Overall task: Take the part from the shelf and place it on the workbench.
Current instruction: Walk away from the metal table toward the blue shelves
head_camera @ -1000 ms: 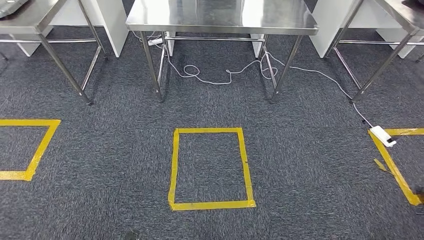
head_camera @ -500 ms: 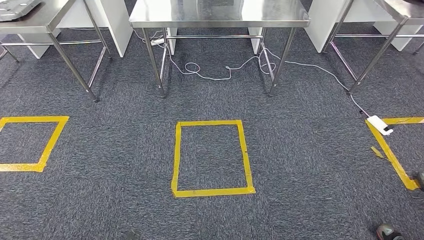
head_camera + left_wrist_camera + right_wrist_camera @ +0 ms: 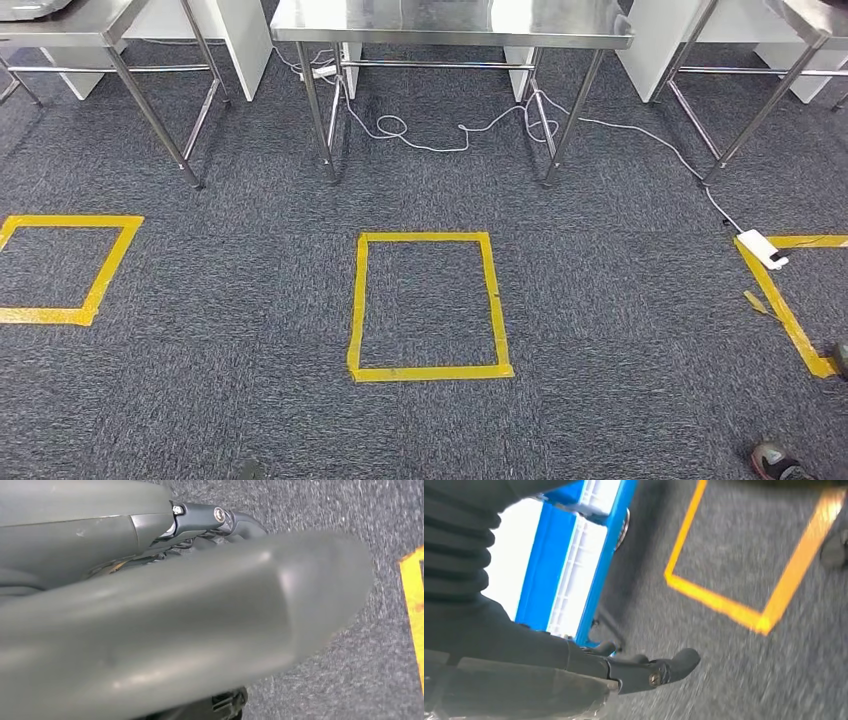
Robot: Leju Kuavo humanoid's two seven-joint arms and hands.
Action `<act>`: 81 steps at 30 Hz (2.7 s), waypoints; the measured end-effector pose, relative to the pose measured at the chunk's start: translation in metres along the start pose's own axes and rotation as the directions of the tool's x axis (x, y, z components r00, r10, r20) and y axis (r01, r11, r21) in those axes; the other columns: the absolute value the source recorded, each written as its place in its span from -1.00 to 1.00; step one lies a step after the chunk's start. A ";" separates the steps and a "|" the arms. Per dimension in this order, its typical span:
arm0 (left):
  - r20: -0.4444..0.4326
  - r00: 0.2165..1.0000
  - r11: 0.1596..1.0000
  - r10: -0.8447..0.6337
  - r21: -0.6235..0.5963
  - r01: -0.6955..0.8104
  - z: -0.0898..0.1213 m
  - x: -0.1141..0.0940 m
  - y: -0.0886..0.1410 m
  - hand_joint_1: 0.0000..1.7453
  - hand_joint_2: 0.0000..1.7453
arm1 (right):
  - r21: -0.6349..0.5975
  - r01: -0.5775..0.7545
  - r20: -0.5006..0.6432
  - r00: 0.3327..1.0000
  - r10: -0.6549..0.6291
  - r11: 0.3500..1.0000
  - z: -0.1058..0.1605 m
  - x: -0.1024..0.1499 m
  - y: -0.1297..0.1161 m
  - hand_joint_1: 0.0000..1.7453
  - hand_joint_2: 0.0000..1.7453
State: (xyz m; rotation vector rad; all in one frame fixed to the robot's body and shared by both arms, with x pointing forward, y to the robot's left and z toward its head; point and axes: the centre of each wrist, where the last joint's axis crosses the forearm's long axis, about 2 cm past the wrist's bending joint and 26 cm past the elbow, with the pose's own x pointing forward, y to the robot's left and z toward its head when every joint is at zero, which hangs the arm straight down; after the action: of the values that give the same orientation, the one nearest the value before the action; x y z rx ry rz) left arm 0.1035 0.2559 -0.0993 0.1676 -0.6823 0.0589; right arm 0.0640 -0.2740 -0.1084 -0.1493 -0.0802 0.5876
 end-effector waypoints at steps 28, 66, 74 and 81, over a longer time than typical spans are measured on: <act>-0.096 0.995 0.999 -0.039 -0.036 0.036 0.001 -0.002 -0.002 -1.00 -1.00 | 0.080 0.024 0.006 1.000 -0.025 0.997 0.002 0.006 0.011 -1.00 -1.00; -0.429 0.899 0.983 -0.091 -0.181 0.013 0.007 -0.010 -0.012 -1.00 -1.00 | 0.114 0.067 0.084 0.993 -0.077 0.991 0.002 0.001 0.013 -1.00 -1.00; -0.482 0.876 0.993 -0.002 -0.101 -0.053 0.016 -0.029 -0.004 -1.00 -1.00 | 0.126 0.152 0.111 0.980 -0.166 0.980 0.002 0.002 0.017 -1.00 -1.00; -0.500 0.866 0.994 0.027 -0.074 -0.074 0.018 -0.033 -0.001 -1.00 -1.00 | 0.137 0.172 0.113 0.976 -0.188 0.976 0.003 0.002 0.022 -1.00 -1.00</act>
State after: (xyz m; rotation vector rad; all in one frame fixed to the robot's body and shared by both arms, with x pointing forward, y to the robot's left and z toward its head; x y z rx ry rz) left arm 0.0672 0.2521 -0.1067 0.0406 -0.1684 0.1170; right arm 0.0531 -0.2548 -0.1091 0.0185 -0.1764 0.4189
